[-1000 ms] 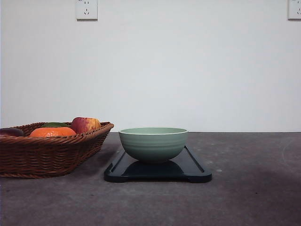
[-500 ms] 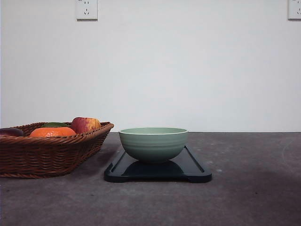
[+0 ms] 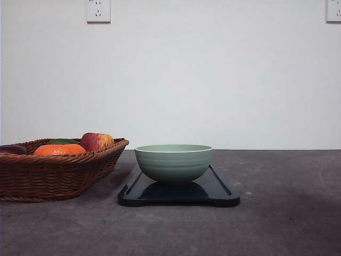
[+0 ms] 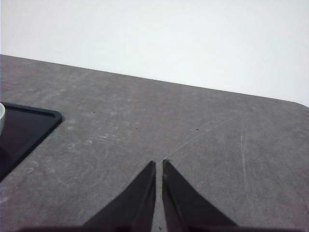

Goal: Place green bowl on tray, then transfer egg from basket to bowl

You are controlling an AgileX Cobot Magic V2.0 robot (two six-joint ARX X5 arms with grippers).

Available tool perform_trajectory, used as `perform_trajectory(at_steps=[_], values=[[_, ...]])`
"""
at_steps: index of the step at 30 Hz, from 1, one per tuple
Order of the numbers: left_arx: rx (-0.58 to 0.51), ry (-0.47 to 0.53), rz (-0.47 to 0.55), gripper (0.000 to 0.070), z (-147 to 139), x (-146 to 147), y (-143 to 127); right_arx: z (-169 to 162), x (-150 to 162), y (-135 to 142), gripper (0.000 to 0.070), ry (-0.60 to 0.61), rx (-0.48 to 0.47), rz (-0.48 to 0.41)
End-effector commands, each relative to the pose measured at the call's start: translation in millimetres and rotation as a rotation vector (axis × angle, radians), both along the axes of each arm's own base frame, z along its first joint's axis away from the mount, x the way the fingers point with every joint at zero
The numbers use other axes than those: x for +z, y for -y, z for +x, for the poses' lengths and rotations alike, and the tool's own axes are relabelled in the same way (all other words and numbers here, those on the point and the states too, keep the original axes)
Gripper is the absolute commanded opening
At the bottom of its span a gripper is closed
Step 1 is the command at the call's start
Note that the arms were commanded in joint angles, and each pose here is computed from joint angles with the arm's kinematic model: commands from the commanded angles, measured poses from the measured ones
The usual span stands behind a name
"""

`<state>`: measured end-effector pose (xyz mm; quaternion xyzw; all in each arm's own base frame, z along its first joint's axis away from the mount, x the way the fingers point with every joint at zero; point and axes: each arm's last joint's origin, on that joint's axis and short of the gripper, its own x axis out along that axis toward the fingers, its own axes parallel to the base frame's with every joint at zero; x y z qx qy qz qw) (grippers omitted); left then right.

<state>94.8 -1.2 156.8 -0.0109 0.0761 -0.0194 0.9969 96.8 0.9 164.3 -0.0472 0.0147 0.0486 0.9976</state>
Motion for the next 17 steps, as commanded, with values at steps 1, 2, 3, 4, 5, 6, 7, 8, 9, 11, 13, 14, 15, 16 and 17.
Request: perform_trajectory(at_steps=[1, 2, 3, 4, 5, 6, 7, 8, 9, 11, 13, 14, 15, 16, 17], values=[[0.000, -0.024, -0.003, 0.0000, 0.8, -6.9, 0.0, 0.3, -0.5, 0.0, 0.0017, 0.005, -0.001, 0.011], [0.000, -0.024, -0.003, 0.0000, 0.8, -6.9, 0.0, 0.3, -0.5, 0.0, 0.0017, 0.005, -0.001, 0.011], [0.000, -0.024, -0.003, 0.0000, 0.8, -6.9, 0.0, 0.3, -0.5, 0.0, 0.0016, 0.005, -0.001, 0.011], [0.000, -0.024, -0.003, 0.0000, 0.8, -6.9, 0.0, 0.3, -0.5, 0.0, 0.0017, 0.005, -0.001, 0.011], [0.000, -0.024, -0.003, 0.0000, 0.8, -6.9, 0.0, 0.3, -0.5, 0.0, 0.0017, 0.005, -0.001, 0.011], [0.000, -0.024, -0.003, 0.0000, 0.8, -6.9, 0.0, 0.3, -0.5, 0.0, 0.0017, 0.005, -0.001, 0.011], [0.000, -0.024, -0.003, 0.0000, 0.8, -6.9, 0.0, 0.3, -0.5, 0.0, 0.0016, 0.005, -0.001, 0.011], [0.000, -0.024, -0.003, 0.0000, 0.8, -6.9, 0.0, 0.3, -0.5, 0.0, 0.0017, 0.005, -0.001, 0.011], [0.000, -0.024, -0.003, 0.0000, 0.8, -6.9, 0.0, 0.3, -0.5, 0.0, 0.0017, 0.005, -0.001, 0.011], [0.000, -0.024, -0.003, 0.0000, 0.8, -6.9, 0.0, 0.3, -0.5, 0.0, 0.0017, 0.005, -0.001, 0.011], [0.000, -0.024, -0.003, 0.0000, 0.8, -6.9, 0.0, 0.3, -0.5, 0.0, 0.0017, 0.005, -0.001, 0.011], [0.000, -0.024, -0.003, 0.0000, 0.8, -6.9, 0.0, 0.3, -0.5, 0.0, 0.0017, 0.005, -0.001, 0.011], [0.000, -0.024, -0.003, 0.0000, 0.8, -6.9, 0.0, 0.3, -0.5, 0.0, 0.0016, 0.005, -0.001, 0.011], [0.000, -0.024, -0.003, 0.0000, 0.7, -6.9, 0.0, 0.3, -0.5, 0.0, 0.0017, 0.005, -0.001, 0.011], [0.000, -0.024, -0.003, 0.0000, 0.8, -6.9, 0.0, 0.3, -0.5, 0.0, 0.0017, 0.005, -0.001, 0.011]])
